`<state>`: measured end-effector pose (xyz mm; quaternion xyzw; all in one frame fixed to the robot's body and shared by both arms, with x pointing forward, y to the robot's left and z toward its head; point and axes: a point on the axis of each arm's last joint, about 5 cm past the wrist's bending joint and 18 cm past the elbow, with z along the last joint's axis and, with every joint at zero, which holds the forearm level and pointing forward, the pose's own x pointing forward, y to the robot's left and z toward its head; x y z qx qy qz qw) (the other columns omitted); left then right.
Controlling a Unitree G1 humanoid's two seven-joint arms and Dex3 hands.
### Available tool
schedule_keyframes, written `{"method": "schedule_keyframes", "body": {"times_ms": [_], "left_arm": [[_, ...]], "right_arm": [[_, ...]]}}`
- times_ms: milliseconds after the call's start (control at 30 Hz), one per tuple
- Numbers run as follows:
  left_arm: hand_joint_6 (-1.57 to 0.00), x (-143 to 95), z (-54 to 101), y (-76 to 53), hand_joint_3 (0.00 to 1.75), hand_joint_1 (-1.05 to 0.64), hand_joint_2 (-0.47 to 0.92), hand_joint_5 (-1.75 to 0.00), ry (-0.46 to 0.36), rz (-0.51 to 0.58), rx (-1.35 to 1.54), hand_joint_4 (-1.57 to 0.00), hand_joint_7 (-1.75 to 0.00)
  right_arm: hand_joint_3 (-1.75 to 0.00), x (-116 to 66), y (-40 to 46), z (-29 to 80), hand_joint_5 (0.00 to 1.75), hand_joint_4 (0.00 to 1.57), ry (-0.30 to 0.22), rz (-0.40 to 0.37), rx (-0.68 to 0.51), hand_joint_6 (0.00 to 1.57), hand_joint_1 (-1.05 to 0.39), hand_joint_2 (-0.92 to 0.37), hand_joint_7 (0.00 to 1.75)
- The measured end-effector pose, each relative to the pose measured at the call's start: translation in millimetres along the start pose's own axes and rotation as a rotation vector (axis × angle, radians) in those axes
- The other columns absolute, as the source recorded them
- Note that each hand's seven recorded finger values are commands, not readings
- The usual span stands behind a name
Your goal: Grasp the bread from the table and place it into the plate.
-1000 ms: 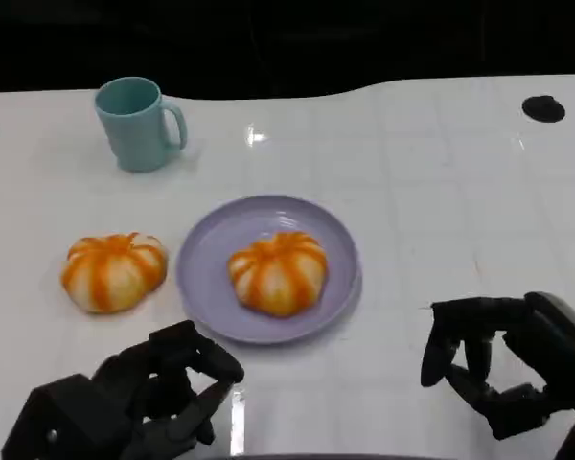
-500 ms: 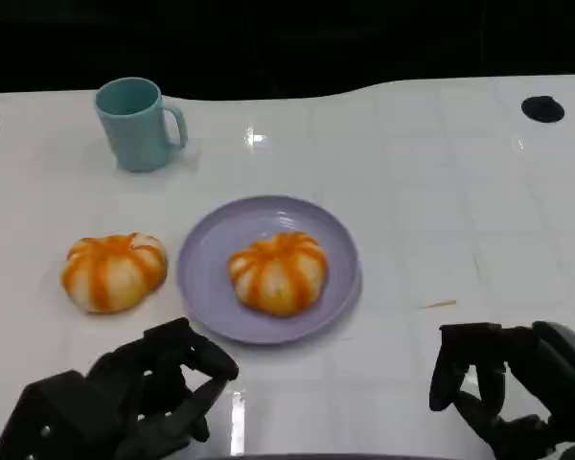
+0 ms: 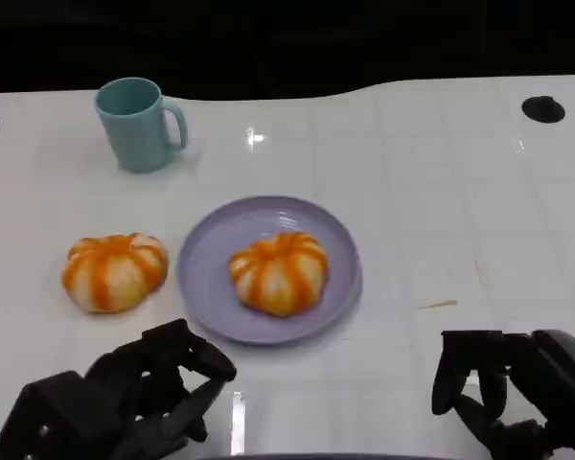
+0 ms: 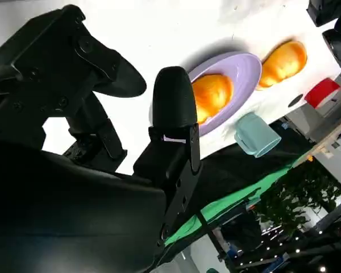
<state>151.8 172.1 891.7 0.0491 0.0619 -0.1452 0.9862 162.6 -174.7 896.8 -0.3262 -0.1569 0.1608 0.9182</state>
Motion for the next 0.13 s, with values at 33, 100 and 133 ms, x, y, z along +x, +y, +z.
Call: {"method": "schedule_keyframes", "body": {"times_ms": [33, 100, 133], "left_arm": [[-0.62, 0.0, -0.5, 0.4, 0.46, -0.37, 0.92, -1.75, 0.001, 0.001, 0.001, -0.64, -1.32], [-0.62, -0.1, -1.9, 1.2, 0.46, -0.37, 0.92, -1.75, 0.001, 0.003, 0.000, -0.64, -1.32], [-0.62, -0.2, -2.5, 1.6, 0.45, -0.37, 0.92, -1.75, 0.000, 0.002, -0.002, -0.64, -1.32]], "right_arm": [[-1.28, 0.1, 0.6, -0.2, 1.75, 0.95, 0.001, 0.001, 0.002, 0.85, -0.04, -0.27, 1.40], [-1.28, 0.2, 1.3, -0.1, 1.75, 0.96, 0.001, 0.002, 0.004, 0.85, -0.04, -0.25, 1.40], [-1.28, 0.2, 1.6, -0.3, 1.75, 0.96, 0.001, 0.001, 0.004, 0.85, -0.04, -0.25, 1.39]]}}
